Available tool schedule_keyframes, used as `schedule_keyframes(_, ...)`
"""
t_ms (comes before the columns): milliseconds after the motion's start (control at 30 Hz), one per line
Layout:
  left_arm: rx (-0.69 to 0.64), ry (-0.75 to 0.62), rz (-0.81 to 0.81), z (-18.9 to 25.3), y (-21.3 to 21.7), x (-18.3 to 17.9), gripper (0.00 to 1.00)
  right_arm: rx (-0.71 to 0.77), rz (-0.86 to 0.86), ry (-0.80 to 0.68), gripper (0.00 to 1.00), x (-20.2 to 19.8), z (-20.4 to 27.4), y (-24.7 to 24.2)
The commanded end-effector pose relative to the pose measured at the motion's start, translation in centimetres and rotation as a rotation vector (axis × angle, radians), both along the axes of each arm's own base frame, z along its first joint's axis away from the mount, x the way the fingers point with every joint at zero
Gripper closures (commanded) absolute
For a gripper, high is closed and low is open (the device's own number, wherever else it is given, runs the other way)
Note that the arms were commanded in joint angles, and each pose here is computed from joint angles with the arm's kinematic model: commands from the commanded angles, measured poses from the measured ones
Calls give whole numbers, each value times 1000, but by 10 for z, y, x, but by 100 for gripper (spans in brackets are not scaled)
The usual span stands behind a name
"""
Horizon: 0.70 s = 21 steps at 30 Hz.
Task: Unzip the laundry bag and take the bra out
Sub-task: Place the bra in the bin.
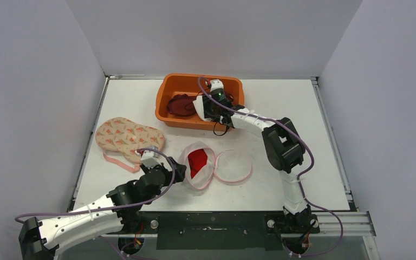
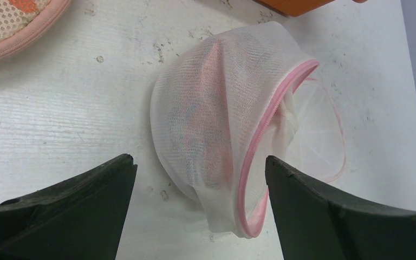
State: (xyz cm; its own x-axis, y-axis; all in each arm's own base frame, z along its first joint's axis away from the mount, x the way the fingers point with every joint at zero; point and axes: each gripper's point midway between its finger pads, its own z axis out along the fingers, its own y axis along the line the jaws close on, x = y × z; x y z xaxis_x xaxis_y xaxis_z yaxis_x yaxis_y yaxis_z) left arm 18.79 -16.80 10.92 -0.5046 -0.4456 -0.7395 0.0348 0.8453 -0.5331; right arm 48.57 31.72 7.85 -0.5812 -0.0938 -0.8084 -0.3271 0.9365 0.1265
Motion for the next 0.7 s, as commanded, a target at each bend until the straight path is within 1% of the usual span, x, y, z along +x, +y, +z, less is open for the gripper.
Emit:
schedule_keyframes(0, -36, -63, -11, 32, -9, 8, 13, 113, -46, -223, 50, 5, 122, -1)
schedule_keyframes(33, -27, -70, -8, 33, -7, 9, 13, 132, -49, -270, 47, 3, 144, 0)
schedule_keyframes(100, -9, -81, 2, 36, -4, 11, 12, 163, -43, -332, 45, -8, 177, 1)
schedule_keyframes(167, 12, -93, 10, 39, -1, 13, 12, 206, -23, -393, 42, -27, 211, 3)
schedule_keyframes(233, 36, -107, 9, 43, 2, 14, 10, 246, -23, -444, 37, -49, 234, 3)
schedule_keyframes(333, 76, -130, -21, 51, 1, 14, 8, 316, -61, -477, 32, -86, 248, -4)
schedule_keyframes(400, 105, -150, -66, 58, -3, 14, 7, 376, -48, -453, 29, -112, 244, -9)
schedule_keyframes(500, 150, -171, -157, 67, -14, 12, 6, 428, 31, -347, 26, -151, 208, -16)
schedule_keyframes(667, 219, -136, -227, 61, -26, 12, 6, 413, 104, -220, 24, -207, 155, -47)
